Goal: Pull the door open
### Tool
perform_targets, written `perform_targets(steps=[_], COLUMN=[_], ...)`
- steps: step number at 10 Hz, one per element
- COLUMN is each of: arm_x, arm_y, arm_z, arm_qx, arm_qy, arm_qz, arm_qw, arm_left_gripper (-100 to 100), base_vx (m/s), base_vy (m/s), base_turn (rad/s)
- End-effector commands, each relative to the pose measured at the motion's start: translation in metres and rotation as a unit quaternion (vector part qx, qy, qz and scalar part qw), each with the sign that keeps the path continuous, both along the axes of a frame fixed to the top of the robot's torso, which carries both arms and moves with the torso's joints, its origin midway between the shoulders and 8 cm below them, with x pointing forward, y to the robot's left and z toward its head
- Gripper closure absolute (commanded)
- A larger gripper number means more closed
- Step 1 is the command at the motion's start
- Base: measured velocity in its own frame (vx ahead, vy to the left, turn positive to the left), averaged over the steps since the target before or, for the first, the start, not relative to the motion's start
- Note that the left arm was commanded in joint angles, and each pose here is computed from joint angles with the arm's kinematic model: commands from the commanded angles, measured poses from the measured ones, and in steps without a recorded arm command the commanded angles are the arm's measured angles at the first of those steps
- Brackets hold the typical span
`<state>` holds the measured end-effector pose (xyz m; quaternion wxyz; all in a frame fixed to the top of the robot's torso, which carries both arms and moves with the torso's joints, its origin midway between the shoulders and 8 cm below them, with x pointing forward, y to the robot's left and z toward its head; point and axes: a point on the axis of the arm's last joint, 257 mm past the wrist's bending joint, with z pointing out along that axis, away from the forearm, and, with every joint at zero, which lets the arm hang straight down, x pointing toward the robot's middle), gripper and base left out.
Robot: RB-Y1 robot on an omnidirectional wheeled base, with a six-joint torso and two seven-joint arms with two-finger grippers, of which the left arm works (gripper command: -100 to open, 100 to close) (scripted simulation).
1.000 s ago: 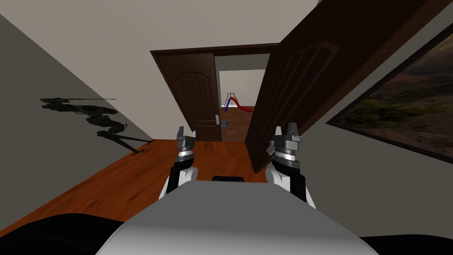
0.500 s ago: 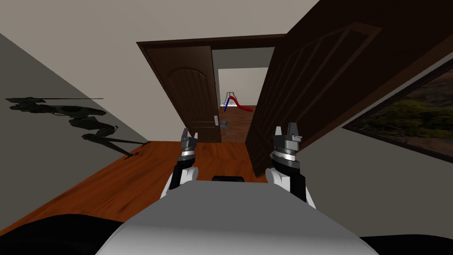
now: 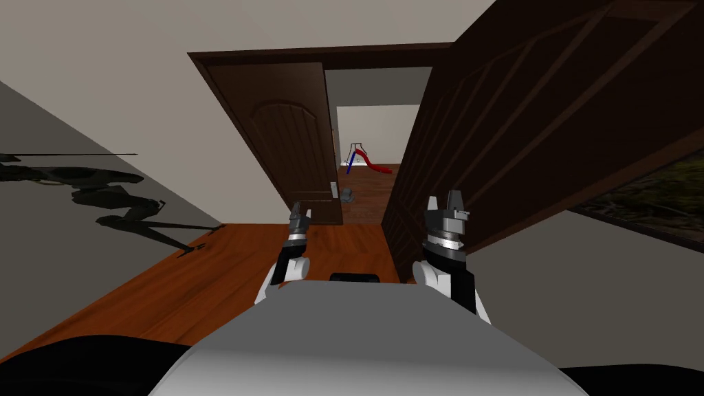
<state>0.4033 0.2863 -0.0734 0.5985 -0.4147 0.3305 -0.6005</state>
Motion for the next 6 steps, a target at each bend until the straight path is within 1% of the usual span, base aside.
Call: perform_targets(steps=[1, 2, 3, 6], arm_x=[0.005, 0.011, 0.014, 0.022], arm_y=[0.001, 0.002, 0.002, 0.005], arm_z=[-0.011, -0.023, -0.029, -0.047], arm_qx=[0.003, 0.007, 0.008, 0.013], arm_qy=[0.012, 0.024, 0.030, 0.049], arm_qz=[-0.001, -0.001, -0.001, -0.001], arm_qw=[0.9999, 0.9997, 0.9995, 0.9987], arm_left_gripper=[-100, -100, -100, -100], base_vx=[0.144, 0.172, 0.146, 0.104], base_vy=[0.013, 0.023, 0.021, 0.014], base_turn=[-0.034, -0.042, -0.039, -0.023])
